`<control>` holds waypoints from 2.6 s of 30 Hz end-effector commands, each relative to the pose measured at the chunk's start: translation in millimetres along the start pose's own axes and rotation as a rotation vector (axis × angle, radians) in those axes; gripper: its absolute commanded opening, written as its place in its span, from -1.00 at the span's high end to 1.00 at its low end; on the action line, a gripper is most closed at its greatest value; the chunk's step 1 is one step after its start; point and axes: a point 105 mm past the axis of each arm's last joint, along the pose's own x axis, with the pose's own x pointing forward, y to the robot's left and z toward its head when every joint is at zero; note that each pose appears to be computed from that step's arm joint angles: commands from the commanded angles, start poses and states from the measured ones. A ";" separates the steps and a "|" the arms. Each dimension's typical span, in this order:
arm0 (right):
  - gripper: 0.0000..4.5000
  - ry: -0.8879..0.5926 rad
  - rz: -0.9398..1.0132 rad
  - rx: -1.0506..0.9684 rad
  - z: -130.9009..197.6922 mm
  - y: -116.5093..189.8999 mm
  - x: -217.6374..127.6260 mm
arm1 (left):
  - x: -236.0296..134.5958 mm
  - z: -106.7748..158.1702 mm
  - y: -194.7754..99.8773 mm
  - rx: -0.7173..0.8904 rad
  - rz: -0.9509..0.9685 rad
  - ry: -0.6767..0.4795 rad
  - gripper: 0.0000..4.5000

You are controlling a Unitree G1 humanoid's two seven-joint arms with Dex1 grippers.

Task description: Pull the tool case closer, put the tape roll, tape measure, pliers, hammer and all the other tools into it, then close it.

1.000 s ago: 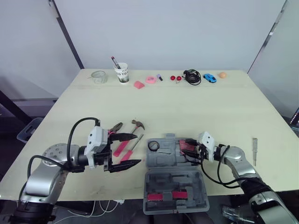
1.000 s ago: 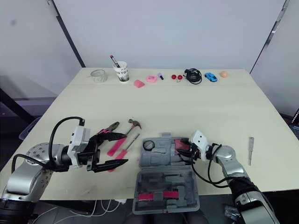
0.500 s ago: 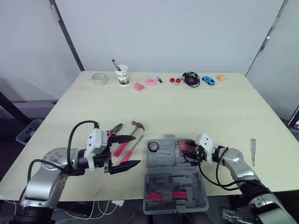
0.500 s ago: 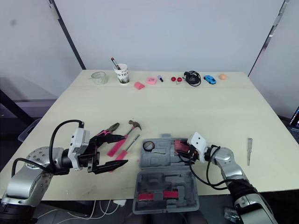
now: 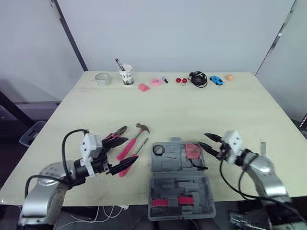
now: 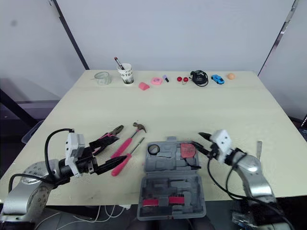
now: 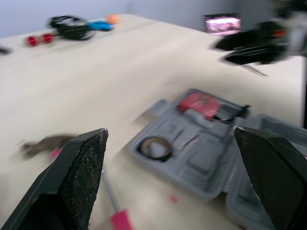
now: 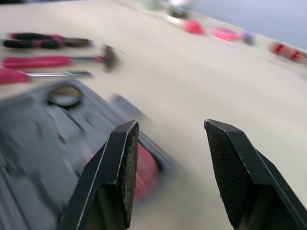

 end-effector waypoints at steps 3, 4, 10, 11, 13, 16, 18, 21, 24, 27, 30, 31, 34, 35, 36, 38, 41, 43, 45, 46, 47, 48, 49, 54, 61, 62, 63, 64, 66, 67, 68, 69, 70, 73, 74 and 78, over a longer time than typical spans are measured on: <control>-0.11 0.037 -0.155 0.013 -8.0 -15.6 -48.7 | -29.4 -6.5 12.4 -0.021 0.166 0.006 -1.00; -0.35 0.050 -0.176 0.024 -12.5 -15.6 -57.7 | -35.1 -10.5 14.1 -0.027 0.194 0.015 -1.00; -0.97 0.095 -0.266 0.081 -28.8 -13.9 -94.5 | -60.7 -27.5 19.4 -0.064 0.320 0.044 -1.00; -0.97 0.104 -0.293 0.095 -32.5 -14.7 -101.7 | -66.8 -31.7 20.6 -0.078 0.349 0.051 -1.00; -0.97 0.116 -0.344 0.115 -37.5 -17.1 -114.0 | -77.5 -39.6 21.9 -0.086 0.392 0.077 -1.00; -0.97 0.122 -0.439 0.166 -44.5 -22.3 -133.9 | -94.2 -50.4 24.1 -0.103 0.463 0.102 -1.00; -0.97 0.153 -0.465 0.167 -51.3 -21.7 -147.4 | -102.4 -55.9 24.7 -0.100 0.505 0.116 -1.00; -0.97 0.183 -0.503 0.195 -60.1 -19.5 -164.9 | -109.9 -60.9 23.0 -0.102 0.545 0.122 -1.00; -0.97 0.213 -0.518 0.203 -66.3 -16.9 -176.9 | -114.2 -63.5 21.1 -0.106 0.567 0.124 -1.00; -0.97 0.225 -0.552 0.219 -70.5 -14.7 -189.7 | -118.8 -64.7 19.3 -0.118 0.602 0.114 -1.00; -0.97 0.226 -0.575 0.232 -73.0 -12.5 -195.9 | -121.9 -65.8 17.0 -0.123 0.620 0.111 -1.00; -0.97 0.228 -0.575 0.233 -73.9 -11.6 -196.3 | -121.9 -66.0 16.3 -0.124 0.619 0.112 -1.00; -0.97 0.231 -0.576 0.237 -76.3 -9.8 -197.1 | -121.0 -66.8 14.6 -0.125 0.613 0.115 -1.00; -0.97 0.228 -0.575 0.237 -75.8 -9.8 -196.0 | -119.9 -66.5 14.6 -0.125 0.609 0.114 -1.00; -0.97 0.226 -0.573 0.236 -75.0 -10.1 -195.0 | -118.9 -66.1 14.9 -0.124 0.606 0.113 -1.00; -0.97 0.223 -0.572 0.232 -73.7 -10.9 -193.4 | -117.3 -65.3 15.4 -0.123 0.601 0.111 -1.00; -0.97 0.216 -0.571 0.223 -70.2 -12.1 -190.9 | -116.2 -64.7 15.2 -0.122 0.593 0.111 -1.00; -0.97 0.210 -0.571 0.218 -68.0 -13.2 -188.9 | -115.1 -64.5 15.8 -0.121 0.590 0.110 -1.00; -0.97 0.206 -0.569 0.215 -66.7 -13.6 -187.4 | -114.2 -64.0 16.2 -0.120 0.588 0.108 -1.00; -0.97 0.204 -0.569 0.213 -65.7 -14.2 -186.2 | -113.2 -63.6 16.2 -0.119 0.586 0.106 -1.00; -0.97 0.202 -0.568 0.212 -64.9 -14.6 -185.0 | -112.6 -63.4 16.2 -0.118 0.584 0.106 -1.00; -0.97 0.201 -0.568 0.211 -64.3 -14.8 -184.2 | -112.1 -63.3 16.2 -0.118 0.583 0.105 -1.00; -0.97 0.200 -0.566 0.209 -63.7 -14.7 -183.3 | -111.8 -63.1 16.1 -0.118 0.581 0.104 -1.00; -0.97 0.185 -0.538 0.188 -58.4 -16.7 -176.4 | -108.8 -62.3 15.6 -0.112 0.568 0.103 -1.00; -0.97 0.125 -0.438 0.154 -39.9 -11.7 -148.7 | -101.6 -56.5 17.3 -0.086 0.529 0.099 -1.00; -0.97 0.118 -0.429 0.154 -38.0 -10.8 -145.8 | -100.4 -55.7 17.4 -0.083 0.523 0.098 -1.00; -0.97 0.115 -0.423 0.153 -36.5 -10.4 -143.7 | -99.4 -54.9 17.8 -0.082 0.520 0.096 -1.00; -0.97 0.114 -0.407 0.146 -34.7 -9.3 -140.5 | -98.1 -54.3 18.1 -0.080 0.516 0.095 -1.00; -0.97 0.105 -0.369 0.141 -29.9 -6.7 -132.3 | -93.3 -52.6 18.2 -0.079 0.500 0.089 -1.00; -0.97 0.098 -0.351 0.142 -27.3 -5.5 -128.5 | -90.7 -51.6 17.9 -0.079 0.491 0.084 -1.00; -0.97 0.095 -0.329 0.139 -24.9 -4.1 -125.2 | -87.8 -50.8 17.4 -0.079 0.481 0.080 -1.00; -0.97 0.091 -0.297 0.134 -22.3 -2.0 -121.3 | -83.3 -50.0 15.9 -0.080 0.460 0.077 -1.00; -0.97 0.086 -0.273 0.133 -20.3 -0.5 -118.5 | -79.9 -49.5 14.8 -0.075 0.444 0.079 -1.00; -0.97 0.072 -0.217 0.148 -15.8 2.3 -112.0 | -71.2 -44.8 13.8 -0.072 0.416 0.064 -1.00; -0.97 0.064 -0.195 0.153 -13.4 3.6 -109.4 | -68.7 -42.8 13.5 -0.070 0.410 0.058 -1.00; -0.97 0.048 -0.103 0.140 -6.1 10.6 -100.6 | -57.6 -35.5 7.7 -0.067 0.364 0.045 -1.00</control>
